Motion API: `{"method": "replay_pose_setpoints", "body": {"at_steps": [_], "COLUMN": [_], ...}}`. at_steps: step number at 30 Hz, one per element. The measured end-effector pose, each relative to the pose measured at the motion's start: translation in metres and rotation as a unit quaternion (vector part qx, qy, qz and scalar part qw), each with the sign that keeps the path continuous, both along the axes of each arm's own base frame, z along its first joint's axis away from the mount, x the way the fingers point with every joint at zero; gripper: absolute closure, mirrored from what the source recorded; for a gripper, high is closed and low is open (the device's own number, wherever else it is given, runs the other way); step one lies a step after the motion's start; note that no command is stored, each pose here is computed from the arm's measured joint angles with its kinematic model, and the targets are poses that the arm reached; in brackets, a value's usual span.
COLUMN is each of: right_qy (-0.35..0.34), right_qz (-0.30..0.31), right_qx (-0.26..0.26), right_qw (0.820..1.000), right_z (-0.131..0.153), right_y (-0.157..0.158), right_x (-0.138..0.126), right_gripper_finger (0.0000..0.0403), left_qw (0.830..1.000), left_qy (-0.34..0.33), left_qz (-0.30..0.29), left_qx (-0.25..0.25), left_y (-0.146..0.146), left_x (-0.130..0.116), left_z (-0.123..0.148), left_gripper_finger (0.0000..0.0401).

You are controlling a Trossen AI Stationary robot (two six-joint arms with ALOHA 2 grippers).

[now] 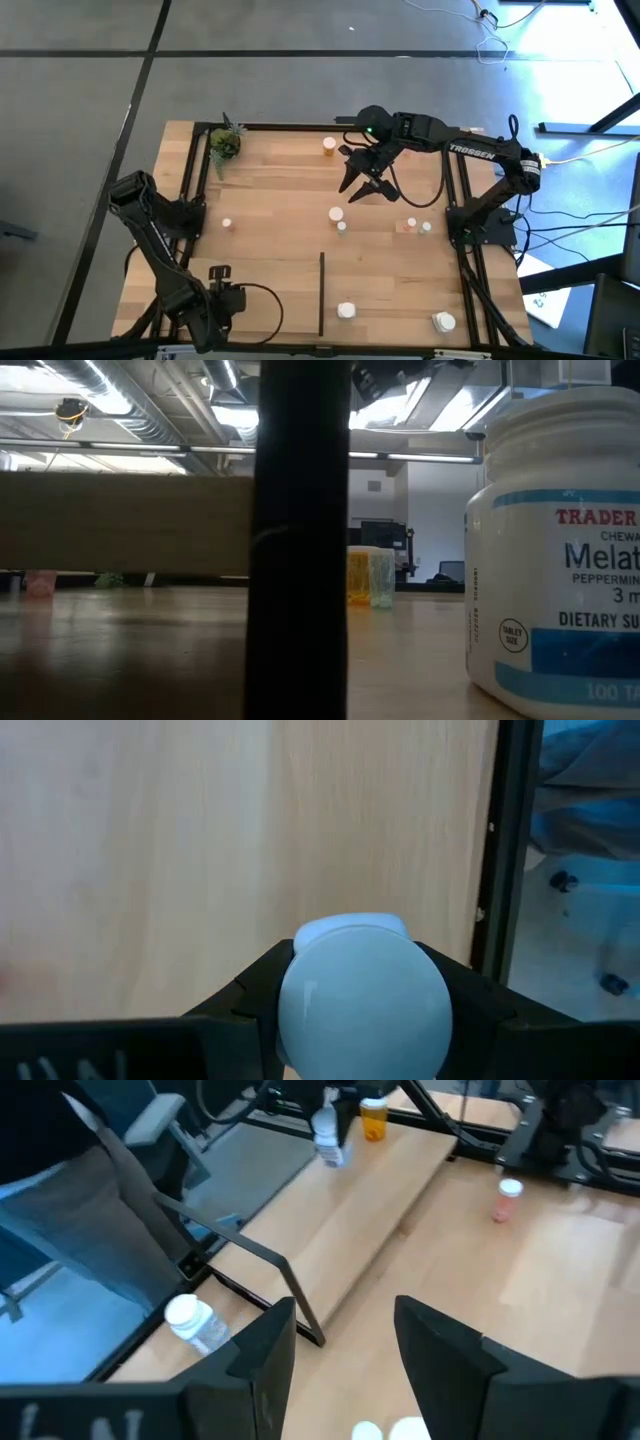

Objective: Pick and place medicine bottles onto shelf by color
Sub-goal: Put the top big white pill bottle on the shelf

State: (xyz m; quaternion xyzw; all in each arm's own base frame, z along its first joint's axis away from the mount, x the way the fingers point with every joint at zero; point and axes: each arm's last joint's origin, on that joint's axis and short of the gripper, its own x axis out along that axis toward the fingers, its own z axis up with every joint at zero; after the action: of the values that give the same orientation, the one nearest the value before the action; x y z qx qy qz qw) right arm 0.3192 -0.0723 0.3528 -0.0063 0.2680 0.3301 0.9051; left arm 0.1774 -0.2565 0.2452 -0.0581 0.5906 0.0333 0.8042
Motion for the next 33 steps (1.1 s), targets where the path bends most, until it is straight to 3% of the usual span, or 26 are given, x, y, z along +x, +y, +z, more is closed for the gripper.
{"method": "replay_pose_setpoints", "body": {"at_steps": [5, 14, 33], "right_qy": [0.009, 0.016, 0.016], "right_qz": [-0.031, -0.065, -0.069], "right_qx": [-0.032, -0.069, -0.074], "right_qw": [0.999, 0.995, 0.995], "right_z": [-0.001, -0.002, -0.002], "right_y": [-0.002, -0.005, -0.005], "right_x": [0.001, 0.002, 0.002], "right_gripper_finger": [0.0228, 0.0228, 0.0228], "left_qw": [1.0, 0.999, 0.999], "left_qy": [0.001, -0.019, -0.028], "left_qz": [0.013, -0.019, -0.031], "left_qx": [-0.007, 0.021, 0.032], "left_y": [-0.001, -0.004, -0.007], "left_x": [-0.003, -0.009, -0.018], "left_z": [-0.006, -0.007, -0.017], "left_gripper_finger": [0.0241, 0.0241, 0.0241]}}
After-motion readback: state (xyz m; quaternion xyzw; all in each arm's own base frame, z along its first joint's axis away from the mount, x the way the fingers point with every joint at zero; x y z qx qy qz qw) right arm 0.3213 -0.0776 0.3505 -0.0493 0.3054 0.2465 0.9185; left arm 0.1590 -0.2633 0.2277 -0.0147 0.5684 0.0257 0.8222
